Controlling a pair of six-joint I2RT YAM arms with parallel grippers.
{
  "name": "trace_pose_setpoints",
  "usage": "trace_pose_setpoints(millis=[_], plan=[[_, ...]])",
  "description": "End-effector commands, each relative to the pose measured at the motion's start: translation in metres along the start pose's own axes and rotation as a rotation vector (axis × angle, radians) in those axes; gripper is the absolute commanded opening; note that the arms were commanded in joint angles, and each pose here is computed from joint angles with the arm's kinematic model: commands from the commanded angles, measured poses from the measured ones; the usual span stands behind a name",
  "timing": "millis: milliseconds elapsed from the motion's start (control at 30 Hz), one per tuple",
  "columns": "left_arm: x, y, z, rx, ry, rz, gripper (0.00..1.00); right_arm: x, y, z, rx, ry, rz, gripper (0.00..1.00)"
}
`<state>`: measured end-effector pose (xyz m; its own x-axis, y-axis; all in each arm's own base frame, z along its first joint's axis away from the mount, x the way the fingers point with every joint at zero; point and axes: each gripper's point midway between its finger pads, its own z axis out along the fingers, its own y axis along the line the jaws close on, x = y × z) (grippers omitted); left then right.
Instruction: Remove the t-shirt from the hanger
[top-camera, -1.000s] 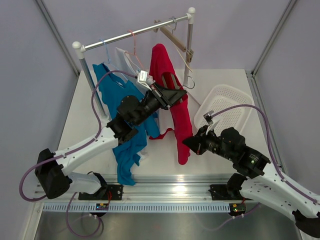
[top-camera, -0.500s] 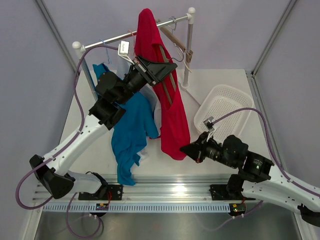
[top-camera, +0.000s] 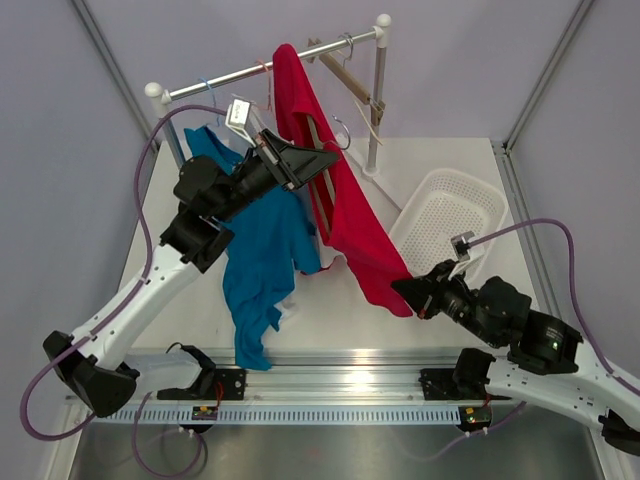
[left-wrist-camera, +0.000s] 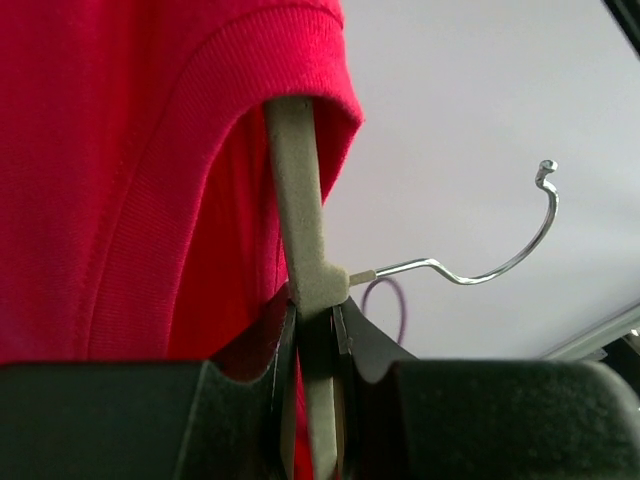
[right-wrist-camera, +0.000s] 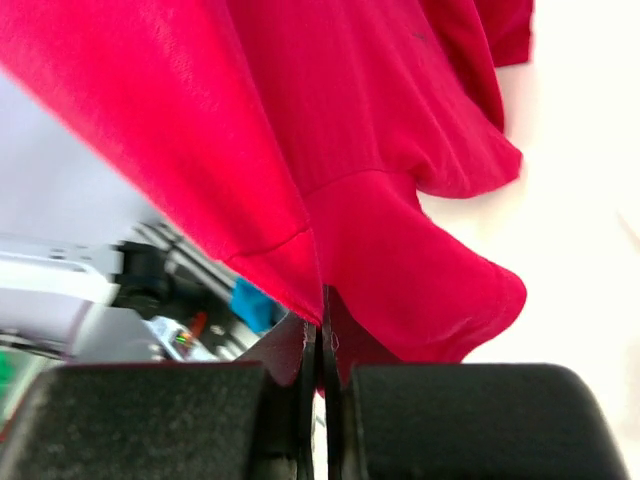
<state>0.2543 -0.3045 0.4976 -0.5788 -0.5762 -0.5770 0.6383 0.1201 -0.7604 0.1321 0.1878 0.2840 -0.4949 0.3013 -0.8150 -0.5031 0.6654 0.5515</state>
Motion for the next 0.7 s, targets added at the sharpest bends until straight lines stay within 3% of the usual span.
trace_pose_setpoints(millis=[0, 67, 167, 333, 500, 667], plan=[[-0.04, -0.059, -0.041, 0.124, -0.166, 0.175, 0.0, 0.003, -0.015, 0.001, 0.11, 0.067, -0.127, 0.0], [-0.048, -0.044, -0.055, 0.071, -0.208, 0.23, 0.0, -0.006, -0.008, -0.002, 0.072, 0.046, -0.149, 0.0], [-0.069, -0.053, -0.081, 0.031, -0.314, 0.363, 0.0, -0.017, 0.002, -0.026, -0.011, 0.02, -0.141, 0.0], [-0.083, -0.06, -0.078, 0.017, -0.347, 0.442, 0.0, -0.023, -0.001, -0.067, -0.07, 0.005, -0.081, 0.0], [-0.058, -0.056, -0.048, 0.147, -0.233, 0.282, 0.0, 0.005, -0.021, -0.048, 0.045, 0.095, -0.073, 0.01], [-0.019, -0.08, -0.027, 0.324, -0.069, 0.174, 0.0, -0.018, -0.042, -0.048, 0.175, -0.031, -0.037, 0.04]])
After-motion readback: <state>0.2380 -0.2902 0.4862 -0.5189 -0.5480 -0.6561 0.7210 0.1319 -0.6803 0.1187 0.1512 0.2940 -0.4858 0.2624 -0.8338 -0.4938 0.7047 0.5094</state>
